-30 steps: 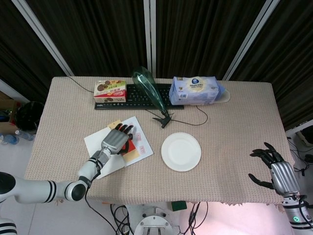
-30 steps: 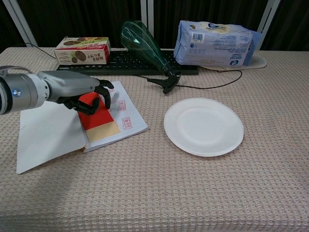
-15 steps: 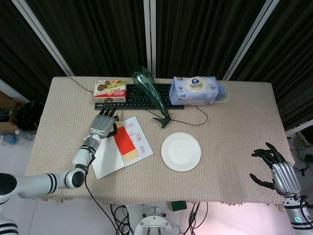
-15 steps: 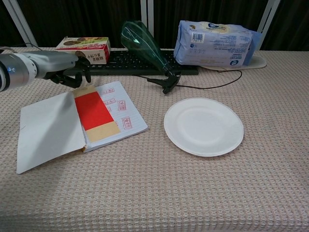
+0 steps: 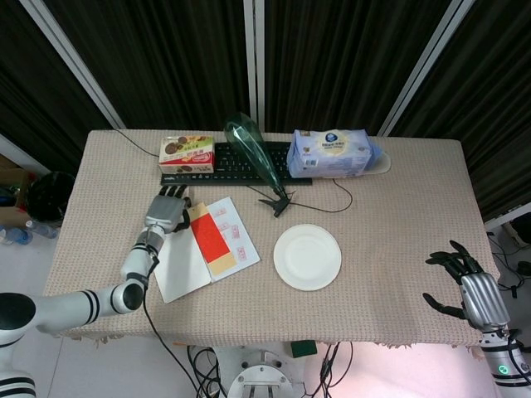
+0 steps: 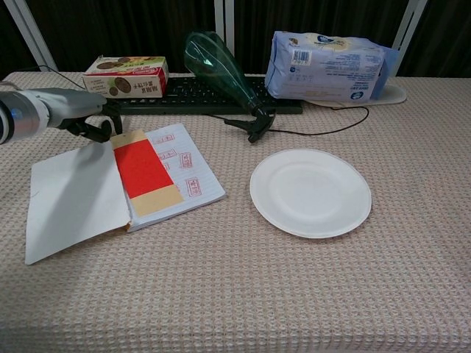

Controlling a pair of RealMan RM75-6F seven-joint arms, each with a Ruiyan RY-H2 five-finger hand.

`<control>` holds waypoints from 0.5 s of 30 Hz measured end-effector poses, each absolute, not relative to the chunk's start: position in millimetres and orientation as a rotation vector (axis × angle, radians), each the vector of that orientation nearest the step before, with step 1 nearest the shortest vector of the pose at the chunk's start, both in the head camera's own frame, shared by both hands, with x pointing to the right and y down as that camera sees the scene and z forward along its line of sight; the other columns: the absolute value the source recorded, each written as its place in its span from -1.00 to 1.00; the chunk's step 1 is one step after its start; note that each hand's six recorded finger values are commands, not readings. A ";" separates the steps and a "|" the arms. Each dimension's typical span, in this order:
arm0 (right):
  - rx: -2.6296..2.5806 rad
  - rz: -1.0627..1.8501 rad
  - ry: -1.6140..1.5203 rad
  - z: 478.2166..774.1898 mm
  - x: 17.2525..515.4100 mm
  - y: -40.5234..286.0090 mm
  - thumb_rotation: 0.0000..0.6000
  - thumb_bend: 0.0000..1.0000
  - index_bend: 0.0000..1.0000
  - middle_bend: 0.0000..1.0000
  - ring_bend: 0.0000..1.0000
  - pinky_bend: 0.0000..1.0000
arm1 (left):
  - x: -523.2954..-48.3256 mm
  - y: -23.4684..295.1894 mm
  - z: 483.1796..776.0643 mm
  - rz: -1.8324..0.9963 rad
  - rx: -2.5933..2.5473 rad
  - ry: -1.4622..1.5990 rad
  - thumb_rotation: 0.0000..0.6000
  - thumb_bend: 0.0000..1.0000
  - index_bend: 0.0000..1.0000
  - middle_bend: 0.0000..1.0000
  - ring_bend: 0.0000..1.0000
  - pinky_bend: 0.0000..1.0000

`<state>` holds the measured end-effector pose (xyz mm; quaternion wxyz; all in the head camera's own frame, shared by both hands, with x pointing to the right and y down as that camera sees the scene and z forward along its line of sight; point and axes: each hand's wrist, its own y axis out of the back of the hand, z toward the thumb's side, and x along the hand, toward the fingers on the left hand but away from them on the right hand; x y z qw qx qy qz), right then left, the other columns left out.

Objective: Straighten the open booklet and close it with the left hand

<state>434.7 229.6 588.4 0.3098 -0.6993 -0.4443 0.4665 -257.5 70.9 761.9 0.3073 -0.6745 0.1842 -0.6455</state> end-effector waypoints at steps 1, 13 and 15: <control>-1.847 1.233 -1.174 588.4 434.8 229.6 1.00 -0.69 -0.31 -0.50 -0.88 -0.55 | -257.0 71.4 761.8 -1.705 -1.784 0.485 -0.09 0.46 -0.44 -1.00 -1.00 -0.92; -1.849 1.231 -1.173 588.5 434.3 229.6 1.00 -0.69 -0.31 -0.50 -0.88 -0.55 | -254.1 84.4 758.9 -1.692 -1.794 0.437 -0.09 0.46 -0.44 -1.00 -1.00 -0.92; -1.848 1.230 -1.173 588.2 434.1 229.4 1.00 -0.69 -0.31 -0.50 -0.88 -0.55 | -253.1 86.2 757.4 -1.687 -1.795 0.432 -0.10 0.46 -0.44 -1.00 -1.00 -0.92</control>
